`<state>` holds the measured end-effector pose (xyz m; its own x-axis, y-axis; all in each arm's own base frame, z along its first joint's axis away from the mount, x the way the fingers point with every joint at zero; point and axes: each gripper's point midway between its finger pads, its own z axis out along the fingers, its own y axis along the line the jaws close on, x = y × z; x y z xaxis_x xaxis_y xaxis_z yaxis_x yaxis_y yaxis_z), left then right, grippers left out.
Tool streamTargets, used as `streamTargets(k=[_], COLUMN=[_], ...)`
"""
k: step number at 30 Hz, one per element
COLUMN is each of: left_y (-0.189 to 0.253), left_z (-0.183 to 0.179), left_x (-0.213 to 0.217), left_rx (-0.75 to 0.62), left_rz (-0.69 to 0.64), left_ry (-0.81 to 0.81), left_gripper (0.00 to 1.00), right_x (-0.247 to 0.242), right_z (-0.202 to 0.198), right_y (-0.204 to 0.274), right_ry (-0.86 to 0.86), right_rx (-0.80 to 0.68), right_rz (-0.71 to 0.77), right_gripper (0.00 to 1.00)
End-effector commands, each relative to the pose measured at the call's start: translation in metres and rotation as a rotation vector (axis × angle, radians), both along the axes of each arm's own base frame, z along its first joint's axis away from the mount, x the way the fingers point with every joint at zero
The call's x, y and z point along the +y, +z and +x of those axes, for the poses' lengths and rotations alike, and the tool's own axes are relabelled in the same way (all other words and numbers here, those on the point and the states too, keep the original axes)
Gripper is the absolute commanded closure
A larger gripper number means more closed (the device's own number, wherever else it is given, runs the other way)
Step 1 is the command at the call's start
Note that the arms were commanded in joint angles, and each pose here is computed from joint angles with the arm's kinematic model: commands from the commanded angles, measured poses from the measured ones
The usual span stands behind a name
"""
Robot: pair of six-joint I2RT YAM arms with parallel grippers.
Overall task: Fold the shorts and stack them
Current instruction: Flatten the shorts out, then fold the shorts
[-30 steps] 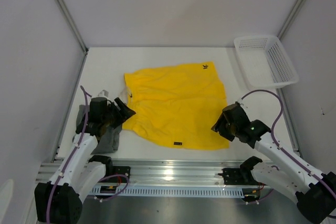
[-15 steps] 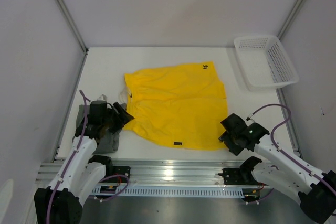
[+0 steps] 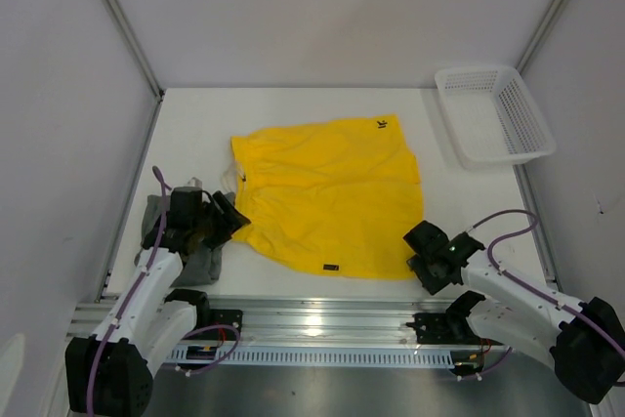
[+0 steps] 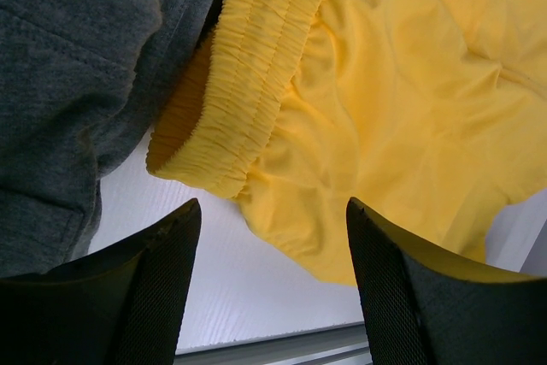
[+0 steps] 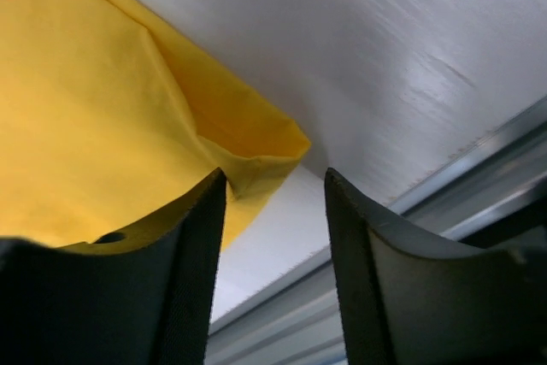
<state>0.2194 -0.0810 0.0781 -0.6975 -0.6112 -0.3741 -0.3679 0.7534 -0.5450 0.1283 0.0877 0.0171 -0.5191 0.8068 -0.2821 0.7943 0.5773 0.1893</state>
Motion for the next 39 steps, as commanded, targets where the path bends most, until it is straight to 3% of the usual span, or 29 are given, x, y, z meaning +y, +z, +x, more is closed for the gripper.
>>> streamTargets(k=[1, 5, 6, 9, 18, 29, 39], left_y=[0.004, 0.003, 0.002, 0.001, 0.0, -0.031, -0.044], left_z=[0.006, 0.005, 0.005, 0.004, 0.006, -0.013, -0.008], left_x=[-0.001, -0.001, -0.001, -0.001, 0.0, -0.001, 0.0], left_rx=[-0.028, -0.025, -0.024, -0.015, 0.026, 0.157, 0.169], left_rz=[-0.01, -0.009, -0.011, -0.017, -0.022, -0.033, -0.064], left_ry=[0.002, 0.005, 0.007, 0.013, 0.045, 0.149, 0.244], left_gripper=[0.29, 0.29, 0.29, 0.29, 0.34, 0.37, 0.39], right_x=[0.003, -0.003, -0.004, -0.003, -0.012, -0.018, -0.013], right_z=[0.02, 0.024, 0.024, 0.025, 0.058, 0.073, 0.075], right_y=[0.003, 0.004, 0.004, 0.005, 0.033, 0.029, 0.027], right_ry=[-0.094, -0.116, -0.119, -0.124, -0.156, -0.166, -0.157], right_rx=[-0.091, -0.104, -0.106, -0.108, -0.238, -0.239, -0.245], right_rz=[0.023, -0.011, -0.013, -0.012, -0.052, -0.058, -0.035], right_gripper=[0.5, 0.69, 0.79, 0.99, 1.0, 1.0, 1.0])
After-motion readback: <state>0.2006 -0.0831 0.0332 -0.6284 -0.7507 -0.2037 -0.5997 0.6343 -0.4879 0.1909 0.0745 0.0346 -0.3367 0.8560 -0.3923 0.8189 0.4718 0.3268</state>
